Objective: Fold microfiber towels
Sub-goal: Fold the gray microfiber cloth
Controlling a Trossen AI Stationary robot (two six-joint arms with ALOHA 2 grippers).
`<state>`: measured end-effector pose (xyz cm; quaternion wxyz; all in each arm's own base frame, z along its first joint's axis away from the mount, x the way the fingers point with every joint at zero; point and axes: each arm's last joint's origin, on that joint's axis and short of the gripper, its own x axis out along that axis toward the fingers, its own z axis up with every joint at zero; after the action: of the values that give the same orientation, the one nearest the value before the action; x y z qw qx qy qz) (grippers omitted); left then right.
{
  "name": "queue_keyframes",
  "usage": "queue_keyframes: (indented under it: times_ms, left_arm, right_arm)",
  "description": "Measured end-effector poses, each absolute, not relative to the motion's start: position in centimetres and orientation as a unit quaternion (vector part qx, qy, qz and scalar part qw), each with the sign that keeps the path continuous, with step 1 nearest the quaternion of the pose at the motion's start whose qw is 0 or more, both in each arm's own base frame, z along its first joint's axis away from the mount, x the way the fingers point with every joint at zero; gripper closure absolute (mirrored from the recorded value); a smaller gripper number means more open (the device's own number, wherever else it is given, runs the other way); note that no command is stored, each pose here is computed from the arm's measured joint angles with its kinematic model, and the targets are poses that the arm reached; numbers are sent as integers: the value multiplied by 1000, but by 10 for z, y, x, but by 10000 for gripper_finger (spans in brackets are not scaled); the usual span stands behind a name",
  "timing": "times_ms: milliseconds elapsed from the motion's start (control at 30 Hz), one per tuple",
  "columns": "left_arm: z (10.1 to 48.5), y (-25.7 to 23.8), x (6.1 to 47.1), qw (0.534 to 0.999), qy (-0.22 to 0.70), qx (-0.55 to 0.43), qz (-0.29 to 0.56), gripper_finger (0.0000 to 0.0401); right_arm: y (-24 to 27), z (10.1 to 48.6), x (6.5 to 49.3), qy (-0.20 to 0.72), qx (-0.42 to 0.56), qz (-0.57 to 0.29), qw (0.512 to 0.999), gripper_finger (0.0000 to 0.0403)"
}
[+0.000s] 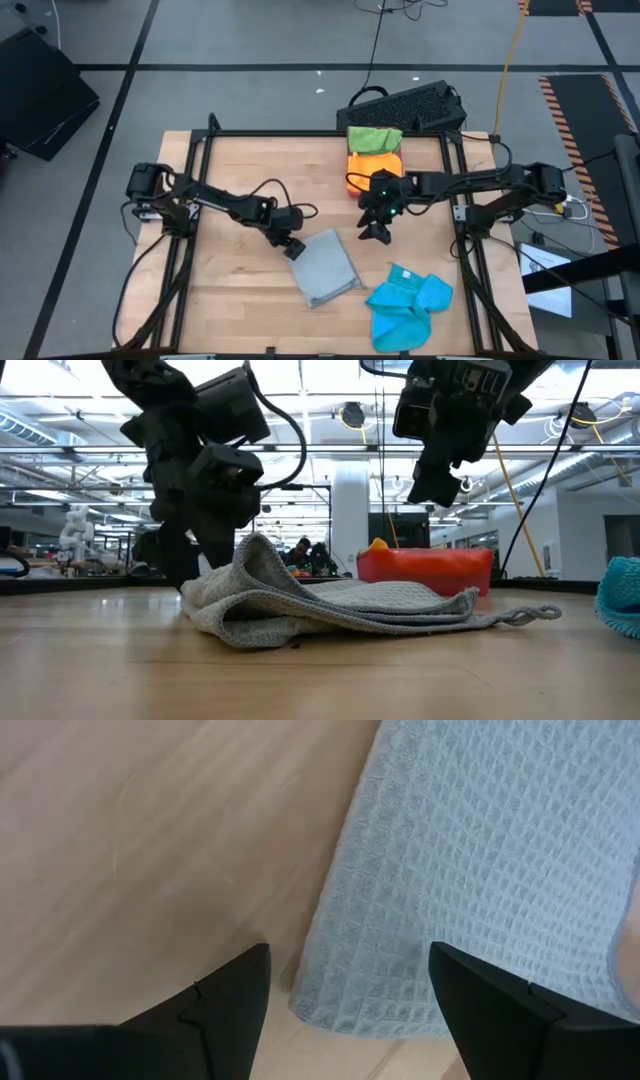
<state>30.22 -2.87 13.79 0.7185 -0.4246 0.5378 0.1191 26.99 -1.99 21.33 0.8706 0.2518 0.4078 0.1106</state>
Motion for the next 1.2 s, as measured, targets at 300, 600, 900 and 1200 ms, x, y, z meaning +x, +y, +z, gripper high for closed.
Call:
queue_keyframes:
  times_ms: [300, 600, 900, 1200]
  left_arm:
    - [137, -41, 302, 732, 542, -400, 100, 175]
    - [137, -63, 300, 776, 549, -309, 40, 311]
    - [142, -64, 302, 794, 550, -257, 44, 388]
    - [161, -63, 312, 819, 548, -165, 39, 393]
  right_arm:
    - [-28, 197, 286, 398, 266, 98, 873, 174]
    - [-34, 174, 312, 375, 255, 50, 890, 169]
    - [-39, 176, 356, 363, 216, 97, 901, 143]
    - [-54, 159, 384, 397, 176, 133, 891, 158]
